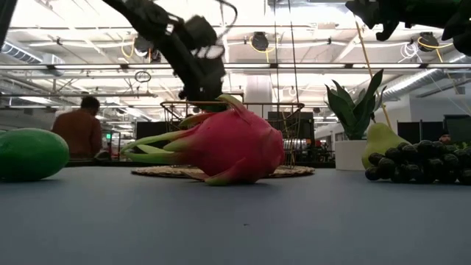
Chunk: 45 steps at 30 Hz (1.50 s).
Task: Build produce basket
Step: Put the green lime into the gold wire basket
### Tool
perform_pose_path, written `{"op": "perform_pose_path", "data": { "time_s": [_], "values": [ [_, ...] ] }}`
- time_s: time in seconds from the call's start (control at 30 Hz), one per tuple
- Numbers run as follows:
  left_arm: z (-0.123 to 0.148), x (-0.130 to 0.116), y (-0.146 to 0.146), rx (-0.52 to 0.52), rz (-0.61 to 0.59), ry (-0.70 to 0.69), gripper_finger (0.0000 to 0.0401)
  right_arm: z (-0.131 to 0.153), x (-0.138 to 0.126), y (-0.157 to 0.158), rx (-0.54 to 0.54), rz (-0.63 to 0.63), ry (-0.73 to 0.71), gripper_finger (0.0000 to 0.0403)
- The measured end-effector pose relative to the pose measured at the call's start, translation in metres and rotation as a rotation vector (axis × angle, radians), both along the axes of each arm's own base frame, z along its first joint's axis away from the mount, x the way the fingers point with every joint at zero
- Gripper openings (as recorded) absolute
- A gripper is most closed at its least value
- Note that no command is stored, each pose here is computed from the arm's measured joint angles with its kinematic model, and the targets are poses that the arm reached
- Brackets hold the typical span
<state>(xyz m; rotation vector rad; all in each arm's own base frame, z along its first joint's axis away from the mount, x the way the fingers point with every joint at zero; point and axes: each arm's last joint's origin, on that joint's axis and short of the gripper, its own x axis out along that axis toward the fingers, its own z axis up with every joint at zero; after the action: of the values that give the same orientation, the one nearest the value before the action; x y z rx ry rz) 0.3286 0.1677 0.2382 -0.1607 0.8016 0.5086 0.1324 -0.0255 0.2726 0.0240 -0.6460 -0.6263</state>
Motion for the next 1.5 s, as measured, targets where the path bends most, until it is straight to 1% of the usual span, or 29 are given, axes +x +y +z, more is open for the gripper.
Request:
{"op": "perform_pose_path", "data": {
  "time_s": [0.13,0.47,0.57,0.7,0.93,1.03,1.17,1.23,1.33,1.43,1.5],
  "values": [
    [-0.019,0.006,0.0,-0.023,-0.024,0.07,0.0296,0.0,0.0,0.0,-0.004,-0.003,0.003,0.0171],
    [-0.044,0.019,-0.013,-0.034,-0.094,0.152,0.03,0.0,0.0,0.0,-0.003,-0.003,0.0,0.0171],
    [-0.047,0.02,-0.018,-0.029,-0.129,0.183,0.0315,0.0,0.0,0.0,-0.003,-0.003,0.0,0.0171],
    [-0.046,0.022,-0.024,-0.009,-0.168,0.19,0.034,0.0,0.0,0.0,0.001,0.0,-0.004,0.0171],
    [-0.045,0.021,-0.028,-0.012,-0.174,0.204,0.038,0.0,0.0,0.0,0.017,0.014,-0.018,0.0171],
    [-0.031,0.015,-0.032,-0.038,-0.153,0.253,0.0389,0.0,0.0,0.0,0.021,0.018,-0.023,0.0171],
    [0.014,0.008,-0.04,-0.068,-0.111,0.256,0.039,0.001,-0.001,0.0,0.018,0.016,-0.024,0.0171],
    [0.039,0.006,-0.045,-0.074,-0.077,0.214,0.039,0.001,-0.001,0.0,0.018,0.016,-0.025,0.0171],
    [0.068,-0.002,-0.056,-0.081,-0.044,0.152,0.039,0.001,-0.001,0.0,0.026,0.024,-0.031,0.0171],
    [0.087,-0.01,-0.071,-0.088,-0.039,0.085,0.039,0.0,-0.001,0.0,0.03,0.032,-0.032,0.0171],
    [0.096,-0.016,-0.081,-0.12,-0.01,0.048,0.039,0.0,0.0,0.001,0.018,0.045,-0.026,0.0171]
  ]
}}
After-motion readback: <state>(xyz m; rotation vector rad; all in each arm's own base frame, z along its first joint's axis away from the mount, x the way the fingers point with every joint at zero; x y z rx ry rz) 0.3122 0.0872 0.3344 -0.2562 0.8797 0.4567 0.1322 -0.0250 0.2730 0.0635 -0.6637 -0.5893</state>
